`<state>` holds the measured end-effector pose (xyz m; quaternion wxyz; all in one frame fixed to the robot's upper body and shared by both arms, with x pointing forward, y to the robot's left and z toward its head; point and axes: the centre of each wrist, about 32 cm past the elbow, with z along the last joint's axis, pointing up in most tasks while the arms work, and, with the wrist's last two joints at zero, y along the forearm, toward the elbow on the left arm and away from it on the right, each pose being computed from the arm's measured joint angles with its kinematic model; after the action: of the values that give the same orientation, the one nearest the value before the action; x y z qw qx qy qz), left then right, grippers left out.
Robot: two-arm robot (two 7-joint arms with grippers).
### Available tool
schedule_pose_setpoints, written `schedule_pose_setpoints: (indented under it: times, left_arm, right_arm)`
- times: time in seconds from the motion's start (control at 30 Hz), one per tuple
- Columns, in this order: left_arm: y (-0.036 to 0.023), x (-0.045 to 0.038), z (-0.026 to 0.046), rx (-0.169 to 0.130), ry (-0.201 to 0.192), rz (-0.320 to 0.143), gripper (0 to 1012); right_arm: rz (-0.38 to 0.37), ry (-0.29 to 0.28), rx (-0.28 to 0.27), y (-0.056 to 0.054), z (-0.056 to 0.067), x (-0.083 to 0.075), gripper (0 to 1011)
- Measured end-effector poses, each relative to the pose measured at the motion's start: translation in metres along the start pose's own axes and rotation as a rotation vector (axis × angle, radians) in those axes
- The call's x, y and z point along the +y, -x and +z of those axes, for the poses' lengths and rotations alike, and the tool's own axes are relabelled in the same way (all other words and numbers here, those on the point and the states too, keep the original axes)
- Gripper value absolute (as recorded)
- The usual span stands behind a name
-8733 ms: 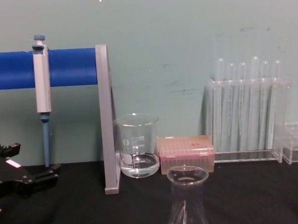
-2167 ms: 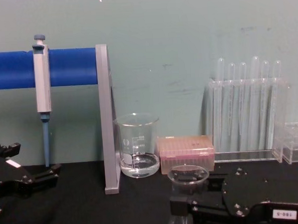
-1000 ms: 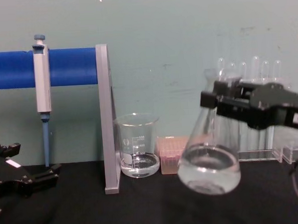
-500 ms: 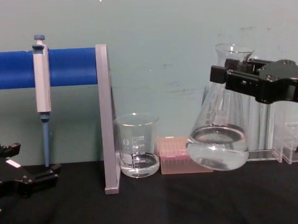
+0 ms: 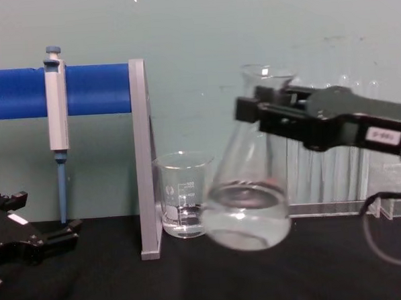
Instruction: Grasp the erlenmeyer flask with one hand, shake it three times, then place it back.
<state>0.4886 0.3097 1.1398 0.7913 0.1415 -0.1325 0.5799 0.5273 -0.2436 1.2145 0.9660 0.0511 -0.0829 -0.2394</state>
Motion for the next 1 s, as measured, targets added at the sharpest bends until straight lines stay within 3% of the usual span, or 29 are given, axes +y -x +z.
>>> schedule_pose_setpoints:
  times: [0.2, 0.57, 0.73, 1.0]
  left_arm:
    - [0.0, 0.0, 0.0, 0.0, 0.0, 0.0, 1001]
    - [0.0, 0.0, 0.0, 0.0, 0.0, 0.0, 1001]
    - [0.0, 0.0, 0.0, 0.0, 0.0, 0.0, 1001]
    - [0.0, 0.0, 0.0, 0.0, 0.0, 0.0, 1001]
  right_arm:
    - [0.109, -0.013, 0.022, 0.012, -0.003, 0.02, 450]
    - [0.167, -0.028, 0.037, 0.021, -0.005, 0.033, 451]
    - [0.13, -0.033, 0.029, 0.019, -0.004, 0.03, 450]
    - [-0.049, -0.035, -0.014, 0.011, 0.002, 0.001, 451]
